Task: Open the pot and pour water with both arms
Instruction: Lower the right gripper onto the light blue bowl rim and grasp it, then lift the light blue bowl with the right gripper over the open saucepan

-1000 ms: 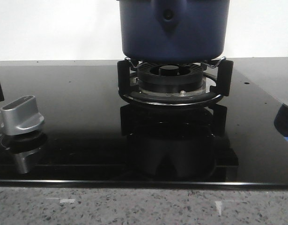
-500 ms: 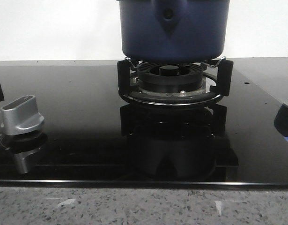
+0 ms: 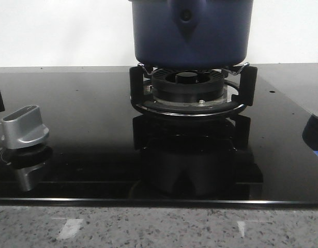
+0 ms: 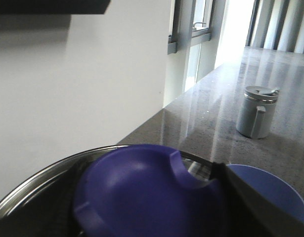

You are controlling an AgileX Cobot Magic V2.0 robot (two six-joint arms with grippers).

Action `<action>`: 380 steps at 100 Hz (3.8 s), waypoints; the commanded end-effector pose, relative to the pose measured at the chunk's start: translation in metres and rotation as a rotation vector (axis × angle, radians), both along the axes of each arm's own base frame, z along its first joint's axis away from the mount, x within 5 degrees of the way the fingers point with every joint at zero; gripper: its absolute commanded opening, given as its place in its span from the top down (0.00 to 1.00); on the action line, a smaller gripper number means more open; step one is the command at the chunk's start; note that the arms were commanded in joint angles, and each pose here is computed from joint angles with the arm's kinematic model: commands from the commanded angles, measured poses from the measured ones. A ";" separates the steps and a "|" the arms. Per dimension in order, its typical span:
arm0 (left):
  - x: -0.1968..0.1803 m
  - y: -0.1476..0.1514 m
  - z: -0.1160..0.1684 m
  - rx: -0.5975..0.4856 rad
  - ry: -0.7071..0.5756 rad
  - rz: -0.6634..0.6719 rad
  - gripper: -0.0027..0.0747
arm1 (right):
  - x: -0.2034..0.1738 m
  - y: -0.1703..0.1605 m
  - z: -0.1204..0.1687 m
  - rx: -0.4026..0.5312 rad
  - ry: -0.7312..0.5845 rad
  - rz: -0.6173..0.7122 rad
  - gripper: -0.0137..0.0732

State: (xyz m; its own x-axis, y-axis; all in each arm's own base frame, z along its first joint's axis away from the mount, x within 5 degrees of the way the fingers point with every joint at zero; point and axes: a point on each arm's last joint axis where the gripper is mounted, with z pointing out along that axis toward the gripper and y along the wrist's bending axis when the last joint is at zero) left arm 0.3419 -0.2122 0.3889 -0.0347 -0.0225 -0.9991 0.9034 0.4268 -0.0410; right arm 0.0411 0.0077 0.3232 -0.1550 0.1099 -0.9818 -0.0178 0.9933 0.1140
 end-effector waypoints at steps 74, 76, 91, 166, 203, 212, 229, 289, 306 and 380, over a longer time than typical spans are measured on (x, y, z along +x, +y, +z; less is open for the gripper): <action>-0.096 0.120 0.003 -0.034 0.022 0.256 0.70 | 0.011 0.003 0.032 0.080 0.013 0.037 0.42; -0.097 0.120 0.001 -0.031 0.021 0.258 0.70 | 0.013 0.003 0.037 0.085 0.012 0.036 0.42; -0.100 0.120 -0.003 -0.030 0.025 0.259 0.69 | 0.030 0.002 0.071 0.125 0.038 0.038 0.42; -0.100 0.120 0.001 -0.064 0.014 0.258 0.62 | 0.159 -0.064 0.069 0.214 0.675 -0.413 0.42; -0.101 0.119 0.005 -0.121 0.022 0.239 0.62 | 0.193 -0.081 0.032 0.314 0.854 -0.424 0.42; -0.101 0.119 0.005 -0.121 0.022 0.239 0.62 | 0.198 -0.083 0.027 0.318 0.871 -0.424 0.42; -0.101 0.119 0.005 -0.121 0.022 0.239 0.62 | 0.206 -0.084 0.015 0.340 0.910 -0.418 0.42; -0.101 0.119 0.004 -0.111 0.020 0.237 0.62 | 0.230 -0.085 -0.019 0.431 1.024 -0.393 0.43; -0.101 0.119 0.004 -0.111 0.020 0.237 0.62 | 0.233 -0.084 -0.023 0.460 1.036 -0.383 0.43; -0.101 0.119 0.004 -0.111 0.020 0.239 0.63 | 0.233 -0.083 -0.026 0.413 1.064 -0.335 0.93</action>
